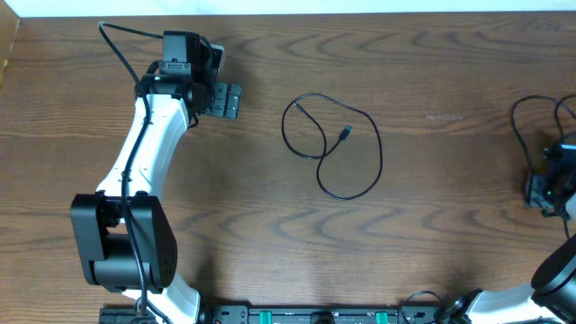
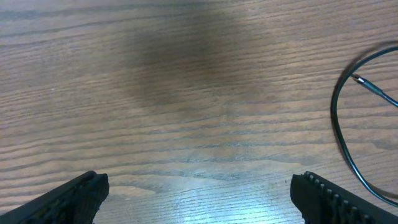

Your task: Untangle cables

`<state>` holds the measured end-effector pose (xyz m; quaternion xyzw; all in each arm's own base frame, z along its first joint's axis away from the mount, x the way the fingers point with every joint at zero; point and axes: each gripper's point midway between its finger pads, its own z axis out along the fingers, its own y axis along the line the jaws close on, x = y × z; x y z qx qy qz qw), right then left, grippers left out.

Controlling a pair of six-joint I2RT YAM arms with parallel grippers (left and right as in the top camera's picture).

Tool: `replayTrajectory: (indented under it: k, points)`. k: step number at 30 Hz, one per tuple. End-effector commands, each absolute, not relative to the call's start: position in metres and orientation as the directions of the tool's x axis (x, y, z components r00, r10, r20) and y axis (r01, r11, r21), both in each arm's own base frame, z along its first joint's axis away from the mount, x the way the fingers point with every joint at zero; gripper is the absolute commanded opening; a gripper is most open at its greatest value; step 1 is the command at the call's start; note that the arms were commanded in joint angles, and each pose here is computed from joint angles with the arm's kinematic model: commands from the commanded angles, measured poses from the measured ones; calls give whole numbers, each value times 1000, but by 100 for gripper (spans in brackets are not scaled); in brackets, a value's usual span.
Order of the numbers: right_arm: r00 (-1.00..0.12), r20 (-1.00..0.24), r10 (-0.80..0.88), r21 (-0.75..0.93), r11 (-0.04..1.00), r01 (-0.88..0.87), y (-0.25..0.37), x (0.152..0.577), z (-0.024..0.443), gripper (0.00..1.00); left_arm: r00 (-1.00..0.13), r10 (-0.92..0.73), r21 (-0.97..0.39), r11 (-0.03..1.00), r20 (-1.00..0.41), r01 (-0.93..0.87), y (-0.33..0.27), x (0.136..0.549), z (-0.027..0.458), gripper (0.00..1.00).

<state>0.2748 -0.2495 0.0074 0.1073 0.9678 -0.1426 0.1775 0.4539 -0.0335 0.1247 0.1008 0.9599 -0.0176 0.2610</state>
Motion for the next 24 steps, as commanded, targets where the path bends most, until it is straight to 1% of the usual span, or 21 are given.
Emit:
replayTrajectory:
  k: [1,7,10,14,16,17,18,20,21,24]
  points:
    - [-902,-323,287,-276,883,380,-267,251,-4,73,-851,180,22,980,-493,195,-32,451,121,98]
    - [-890,-278,362,-249,868,430,-276,231,-27,69,-851,180,22,981,-493,195,-32,451,121,98]
    - [-885,-281,370,-190,883,430,-271,233,-39,65,-851,180,22,980,-493,195,-32,451,121,98]
    - [-886,-284,367,-84,911,404,-255,242,-54,53,-851,180,22,980,-493,195,-32,451,121,98]
    - [-889,-274,367,-62,915,398,-250,242,-60,50,-851,180,22,980,-493,195,-32,451,121,98]
    - [-890,-269,368,-53,917,395,-248,242,-63,47,-851,180,22,980,-493,195,-32,451,121,98]
    - [-892,-260,370,-49,917,395,-246,241,-66,42,-851,180,22,980,-493,195,-32,451,121,98]
    - [-896,-241,374,-32,919,393,-242,239,-76,24,-851,180,22,980,-493,195,-32,451,121,98]
    - [-897,-235,373,-14,922,387,-238,240,-80,19,-851,180,22,980,-493,195,-32,451,121,98]
    - [-895,-235,380,45,924,380,-226,247,-91,10,-851,180,22,980,-493,195,-32,451,121,98]
